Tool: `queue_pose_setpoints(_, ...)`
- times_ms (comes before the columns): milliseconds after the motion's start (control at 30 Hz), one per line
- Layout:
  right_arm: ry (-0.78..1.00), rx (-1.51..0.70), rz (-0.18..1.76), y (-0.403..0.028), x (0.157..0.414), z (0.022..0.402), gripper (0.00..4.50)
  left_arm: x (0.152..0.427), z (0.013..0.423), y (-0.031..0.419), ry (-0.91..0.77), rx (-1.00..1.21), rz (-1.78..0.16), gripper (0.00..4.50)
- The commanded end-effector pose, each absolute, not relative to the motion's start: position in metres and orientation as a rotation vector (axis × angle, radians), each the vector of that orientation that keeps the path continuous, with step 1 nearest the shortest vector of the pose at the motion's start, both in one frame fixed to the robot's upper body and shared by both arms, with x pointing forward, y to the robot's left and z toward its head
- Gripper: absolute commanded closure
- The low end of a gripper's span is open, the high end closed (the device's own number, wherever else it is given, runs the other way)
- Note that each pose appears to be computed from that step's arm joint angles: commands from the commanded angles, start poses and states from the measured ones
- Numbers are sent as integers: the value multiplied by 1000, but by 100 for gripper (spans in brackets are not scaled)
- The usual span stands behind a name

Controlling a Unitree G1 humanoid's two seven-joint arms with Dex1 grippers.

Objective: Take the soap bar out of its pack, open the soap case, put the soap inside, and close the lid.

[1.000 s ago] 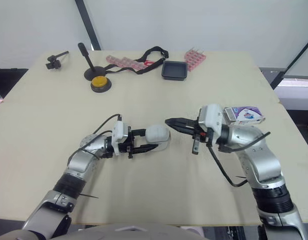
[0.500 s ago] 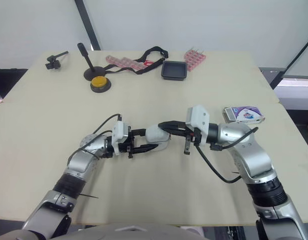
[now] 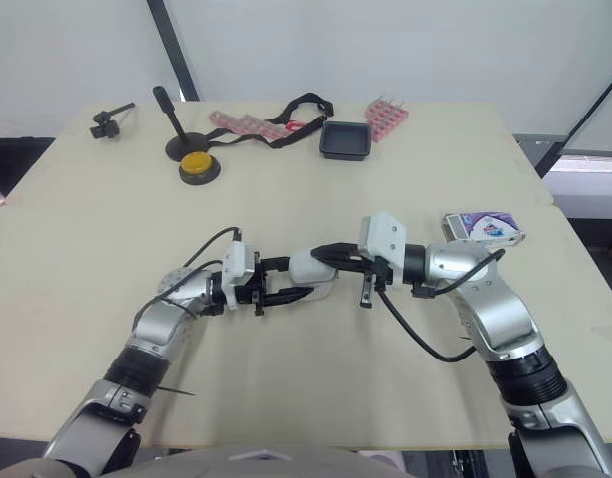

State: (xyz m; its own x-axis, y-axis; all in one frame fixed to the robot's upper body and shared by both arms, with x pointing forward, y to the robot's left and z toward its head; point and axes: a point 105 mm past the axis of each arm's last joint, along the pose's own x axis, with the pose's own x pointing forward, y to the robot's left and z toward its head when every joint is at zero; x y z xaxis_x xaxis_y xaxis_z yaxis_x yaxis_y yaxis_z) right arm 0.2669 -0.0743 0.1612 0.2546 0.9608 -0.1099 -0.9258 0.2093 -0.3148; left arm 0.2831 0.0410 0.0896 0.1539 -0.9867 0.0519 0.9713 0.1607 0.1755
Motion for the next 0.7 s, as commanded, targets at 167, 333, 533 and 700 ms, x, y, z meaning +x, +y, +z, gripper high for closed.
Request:
queue_pose_setpoints(167,-28,-384,1335,-75,266,146,447,284,95,45,-193,140,-1394,258)
queue_pose_setpoints(333,40,-388,1350,-74,266,136,447,284,95,45,-193,139,-1392,258)
queue_pose_setpoints(533,133,-363,1349,-75,266,125,447,285,96,45,-195,142,-1388,258)
queue_pose_setpoints(700,164,-339,1342,-74,266,123,447,285,96,45,-197,143,-1386,258)
